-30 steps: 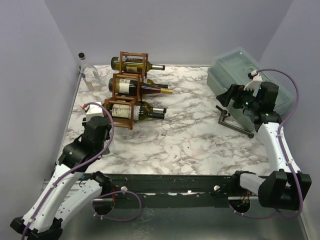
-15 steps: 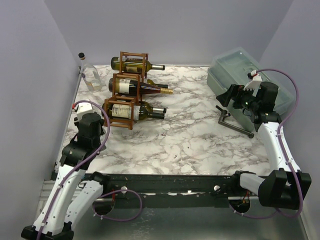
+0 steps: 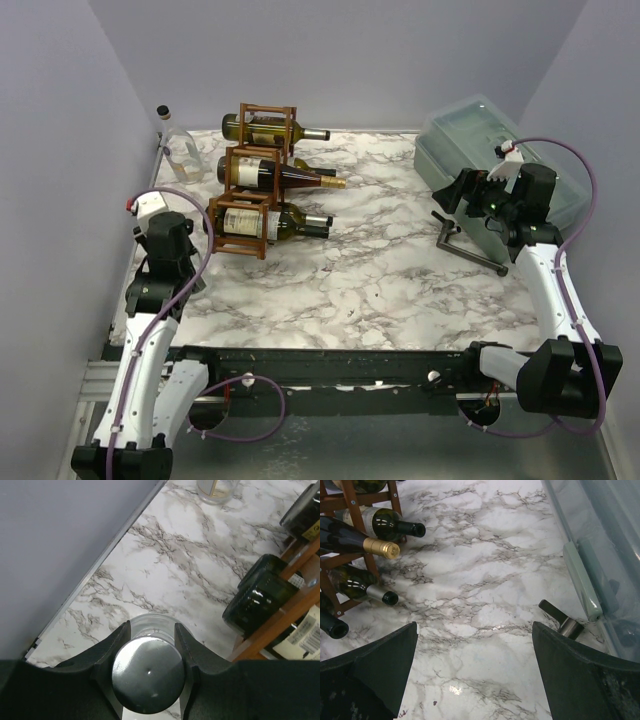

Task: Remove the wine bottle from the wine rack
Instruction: Move the wine bottle to the center of the board.

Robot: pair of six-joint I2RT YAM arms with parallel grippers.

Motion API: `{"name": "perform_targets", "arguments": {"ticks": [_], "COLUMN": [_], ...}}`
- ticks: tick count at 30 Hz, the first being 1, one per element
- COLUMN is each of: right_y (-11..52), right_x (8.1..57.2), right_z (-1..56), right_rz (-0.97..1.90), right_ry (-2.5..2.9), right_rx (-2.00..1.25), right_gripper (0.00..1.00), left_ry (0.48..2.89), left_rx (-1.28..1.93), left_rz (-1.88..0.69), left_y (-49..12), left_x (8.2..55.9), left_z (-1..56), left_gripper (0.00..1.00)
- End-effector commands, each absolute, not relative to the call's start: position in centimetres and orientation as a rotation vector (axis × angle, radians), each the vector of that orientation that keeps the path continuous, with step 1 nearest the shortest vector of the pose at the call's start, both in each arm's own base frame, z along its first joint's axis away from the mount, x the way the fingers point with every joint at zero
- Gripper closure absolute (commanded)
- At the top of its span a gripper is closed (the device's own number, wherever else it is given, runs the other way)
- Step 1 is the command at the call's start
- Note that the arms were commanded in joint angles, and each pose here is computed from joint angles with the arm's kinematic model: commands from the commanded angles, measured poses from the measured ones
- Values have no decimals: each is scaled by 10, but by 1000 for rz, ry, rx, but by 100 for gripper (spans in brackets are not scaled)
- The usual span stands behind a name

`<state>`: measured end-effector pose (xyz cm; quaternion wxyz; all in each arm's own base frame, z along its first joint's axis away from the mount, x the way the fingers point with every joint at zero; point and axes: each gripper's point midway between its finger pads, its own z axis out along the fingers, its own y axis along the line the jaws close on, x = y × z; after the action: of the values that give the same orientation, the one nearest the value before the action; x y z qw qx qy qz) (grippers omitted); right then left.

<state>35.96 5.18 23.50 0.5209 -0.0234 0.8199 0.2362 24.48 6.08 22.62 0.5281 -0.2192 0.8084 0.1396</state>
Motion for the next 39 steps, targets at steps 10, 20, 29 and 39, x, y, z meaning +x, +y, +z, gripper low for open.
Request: {"name": "perform_targets", "arguments": {"ticks": [10, 20, 29, 39], "right_y": [52, 57, 72, 75], "right_x": [361, 359, 350, 351], "right_z": [234, 229, 210, 190], "right_rz": [567, 596, 679, 699], "right_ry": [1959, 1975, 2001, 2036], "right_rx": [-68, -112, -293, -377], "right_gripper": [0, 0, 0, 0], "left_ry": [1603, 1569, 1597, 1632], "left_rx": [-592, -531, -313, -64], "left_rz": [262, 261, 221, 134], "left_y": [94, 108, 104, 86], "left_x": [327, 376, 438, 502], "left_z": [321, 345, 353, 355], "left_gripper": [100, 100, 100, 100]}}
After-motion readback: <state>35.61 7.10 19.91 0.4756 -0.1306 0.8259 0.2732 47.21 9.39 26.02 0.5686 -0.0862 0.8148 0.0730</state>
